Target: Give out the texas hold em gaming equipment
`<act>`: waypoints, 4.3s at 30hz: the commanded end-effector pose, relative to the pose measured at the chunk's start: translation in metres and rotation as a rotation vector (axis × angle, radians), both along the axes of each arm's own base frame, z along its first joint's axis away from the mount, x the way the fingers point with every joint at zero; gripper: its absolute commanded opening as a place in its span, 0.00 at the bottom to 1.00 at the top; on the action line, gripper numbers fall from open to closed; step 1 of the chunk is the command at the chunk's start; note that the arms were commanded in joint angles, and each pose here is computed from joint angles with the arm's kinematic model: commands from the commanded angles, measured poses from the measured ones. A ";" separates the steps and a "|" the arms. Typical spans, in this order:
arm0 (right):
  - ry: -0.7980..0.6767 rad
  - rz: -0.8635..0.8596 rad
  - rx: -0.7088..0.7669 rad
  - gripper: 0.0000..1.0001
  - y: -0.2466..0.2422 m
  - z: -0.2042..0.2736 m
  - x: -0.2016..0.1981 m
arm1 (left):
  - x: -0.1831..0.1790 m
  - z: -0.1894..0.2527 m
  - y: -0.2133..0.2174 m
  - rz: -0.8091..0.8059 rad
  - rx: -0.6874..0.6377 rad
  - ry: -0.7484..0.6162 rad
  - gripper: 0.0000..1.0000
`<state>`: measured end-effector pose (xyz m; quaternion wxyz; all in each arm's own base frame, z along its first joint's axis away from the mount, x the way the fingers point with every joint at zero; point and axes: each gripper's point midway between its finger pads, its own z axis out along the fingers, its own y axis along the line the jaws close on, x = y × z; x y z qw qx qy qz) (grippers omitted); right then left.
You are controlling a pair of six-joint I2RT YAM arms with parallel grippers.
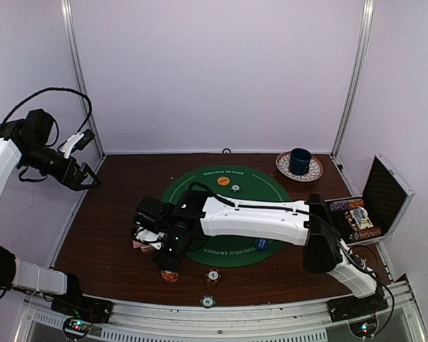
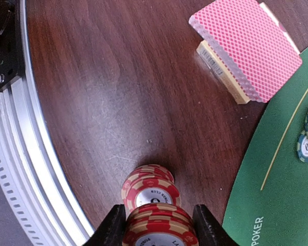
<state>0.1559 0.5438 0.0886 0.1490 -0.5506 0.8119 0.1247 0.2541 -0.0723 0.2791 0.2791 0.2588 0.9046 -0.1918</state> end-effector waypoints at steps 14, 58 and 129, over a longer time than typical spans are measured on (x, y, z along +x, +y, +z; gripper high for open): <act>-0.127 -0.390 0.036 0.20 -0.091 0.060 0.165 | 0.001 0.011 -0.002 -0.011 -0.008 -0.046 0.98; -0.160 -0.734 0.116 0.50 -0.155 -0.055 0.356 | 0.010 0.000 0.000 -0.023 -0.001 -0.007 0.97; 0.080 0.068 0.031 0.74 0.004 -0.033 -0.004 | -0.005 0.020 0.000 -0.020 0.010 -0.067 0.98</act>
